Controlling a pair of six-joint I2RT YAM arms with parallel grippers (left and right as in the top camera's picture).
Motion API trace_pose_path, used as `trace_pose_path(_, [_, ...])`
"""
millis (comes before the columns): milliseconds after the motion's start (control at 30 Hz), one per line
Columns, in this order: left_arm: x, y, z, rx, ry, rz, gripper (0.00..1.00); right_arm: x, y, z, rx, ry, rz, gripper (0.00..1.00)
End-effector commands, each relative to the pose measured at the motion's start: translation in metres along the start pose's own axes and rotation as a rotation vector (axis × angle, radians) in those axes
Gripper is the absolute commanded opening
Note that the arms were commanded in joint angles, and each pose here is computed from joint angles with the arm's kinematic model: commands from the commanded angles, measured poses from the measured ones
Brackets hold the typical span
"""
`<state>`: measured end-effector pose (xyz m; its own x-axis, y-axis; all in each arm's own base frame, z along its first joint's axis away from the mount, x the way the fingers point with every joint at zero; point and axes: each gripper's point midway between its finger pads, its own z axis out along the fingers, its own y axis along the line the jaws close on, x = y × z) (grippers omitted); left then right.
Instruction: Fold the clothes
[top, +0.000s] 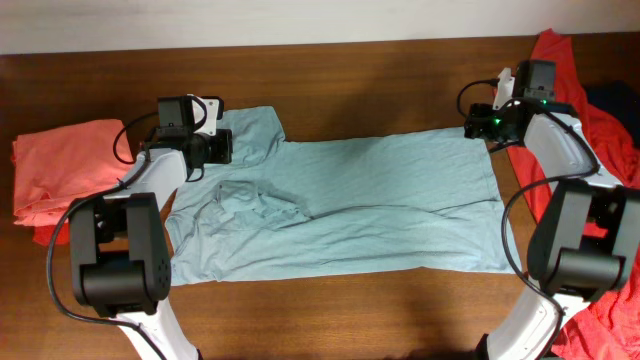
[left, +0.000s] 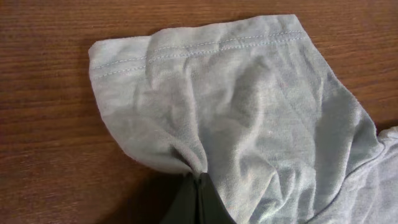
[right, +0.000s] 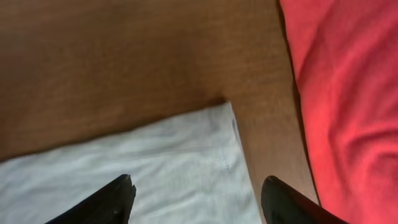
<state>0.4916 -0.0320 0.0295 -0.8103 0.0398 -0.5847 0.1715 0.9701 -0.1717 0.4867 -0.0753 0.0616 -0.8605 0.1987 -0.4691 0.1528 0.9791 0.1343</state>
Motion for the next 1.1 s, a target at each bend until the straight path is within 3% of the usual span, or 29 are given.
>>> trace_pose_path(0, [-0.010,0.000,-0.009,0.006,-0.031,0.004,0.00,-0.008,0.002,0.013,-0.009,-0.023,-0.014,0.70])
trace_pose_path(500, [-0.011,-0.001,-0.009,0.006,-0.033,0.005,0.00,-0.005,-0.005,0.065,-0.010,-0.043,-0.014,0.69])
trace_pose_path(700, [-0.011,-0.001,-0.009,0.006,-0.033,0.005,0.00,0.004,-0.007,0.075,-0.009,-0.017,-0.010,0.41])
trace_pose_path(733, [-0.011,-0.001,-0.009,0.006,-0.033,0.005,0.00,0.001,-0.006,0.070,-0.007,-0.007,-0.008,0.29])
trace_pose_path(833, [-0.014,-0.002,-0.014,0.006,-0.041,0.006,0.00,-0.005,-0.006,0.061,-0.003,0.004,-0.007,0.06])
trace_pose_path(1067, [-0.030,-0.009,-0.046,0.003,-0.079,0.017,0.00,-0.019,-0.019,0.016,0.115,0.076,-0.001,0.04])
